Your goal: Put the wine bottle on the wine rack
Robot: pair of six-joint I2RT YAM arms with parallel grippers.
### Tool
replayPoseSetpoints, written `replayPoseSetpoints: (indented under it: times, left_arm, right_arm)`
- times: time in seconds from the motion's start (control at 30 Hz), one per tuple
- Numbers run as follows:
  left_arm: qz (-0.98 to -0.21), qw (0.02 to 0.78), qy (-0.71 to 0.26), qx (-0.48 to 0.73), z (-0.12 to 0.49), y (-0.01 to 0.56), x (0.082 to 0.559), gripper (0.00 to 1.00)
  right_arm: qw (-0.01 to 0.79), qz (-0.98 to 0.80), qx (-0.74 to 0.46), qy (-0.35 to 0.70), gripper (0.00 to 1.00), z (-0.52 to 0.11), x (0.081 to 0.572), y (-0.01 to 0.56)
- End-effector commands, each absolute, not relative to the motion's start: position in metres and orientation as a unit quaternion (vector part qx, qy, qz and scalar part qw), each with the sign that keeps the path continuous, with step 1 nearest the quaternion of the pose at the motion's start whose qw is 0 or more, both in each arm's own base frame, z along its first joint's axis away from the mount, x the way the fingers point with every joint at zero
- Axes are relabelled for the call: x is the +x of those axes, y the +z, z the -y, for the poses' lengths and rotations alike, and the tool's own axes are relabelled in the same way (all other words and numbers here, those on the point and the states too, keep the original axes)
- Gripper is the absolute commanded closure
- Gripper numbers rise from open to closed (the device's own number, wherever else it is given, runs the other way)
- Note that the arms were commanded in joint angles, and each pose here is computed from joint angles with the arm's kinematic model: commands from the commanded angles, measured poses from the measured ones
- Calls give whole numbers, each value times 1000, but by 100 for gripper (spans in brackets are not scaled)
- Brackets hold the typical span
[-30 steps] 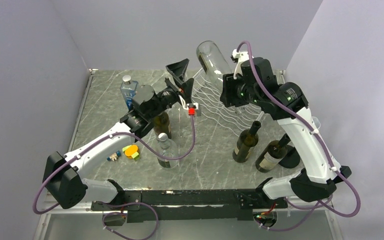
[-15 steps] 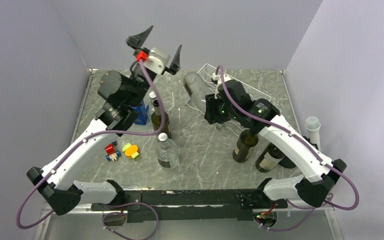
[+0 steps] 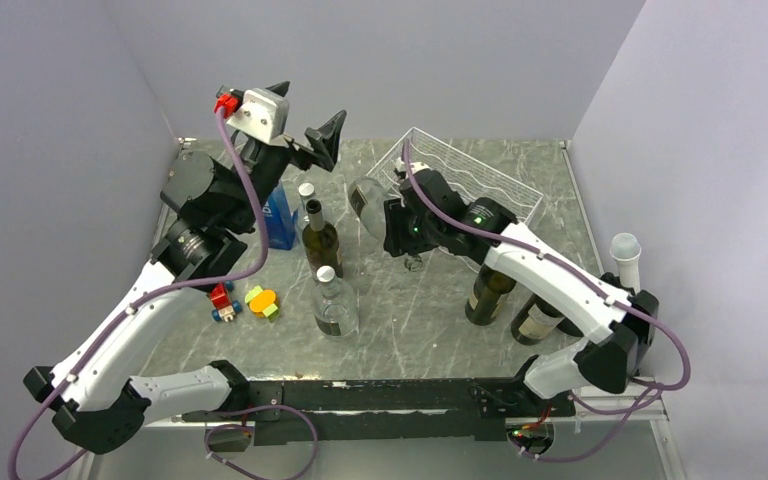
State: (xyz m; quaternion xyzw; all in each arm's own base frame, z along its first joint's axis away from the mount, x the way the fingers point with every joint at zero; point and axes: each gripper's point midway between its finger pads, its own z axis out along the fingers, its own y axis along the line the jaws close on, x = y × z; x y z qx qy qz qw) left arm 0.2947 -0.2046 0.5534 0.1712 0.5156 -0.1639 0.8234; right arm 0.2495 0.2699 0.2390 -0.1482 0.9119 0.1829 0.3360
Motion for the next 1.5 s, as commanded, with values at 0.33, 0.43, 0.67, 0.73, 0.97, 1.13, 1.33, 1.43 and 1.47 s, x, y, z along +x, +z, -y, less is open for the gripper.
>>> replayPoseSetpoints:
  times: [0.33,0.43,0.67,0.73,0.97,1.13,1.33,1.43,1.47]
  left_arm:
    - [-522,820,-180,149,189,551,279,1]
    - [-523,820,-178,148,189,548,279,1]
    - [-535,813,-177,144,188,541,280,1]
    - [-540,810,-178,144,188,540,281,1]
    - [-544,807,-175,146,187,537,280,1]
    - [-549,804,-173,149,188,533,282,1]
    - [-555,800,-172,149,190,533,285,1]
    - [-572,788,-174,145,195,528,291,1]
    - [-578,784,-176,145,196,526,293,1]
  right_arm:
    - [442,-869,-72,211,100,-305,287,232]
    - [445,-869,-62,210,100,-307,287,212]
    - [470,-863,-29,184,100,-297,296,189]
    - [482,-855,-24,191,100,-296,297,189]
    - [522,-829,2,204,100,-291,305,209]
    - [548,-810,12,210,100,-293,314,213]
    - [552,-814,47,177,100,-288,326,196]
    - [558,-812,70,155,100,-282,332,191]
    - [561,-811,78,147,100,-280,335,190]
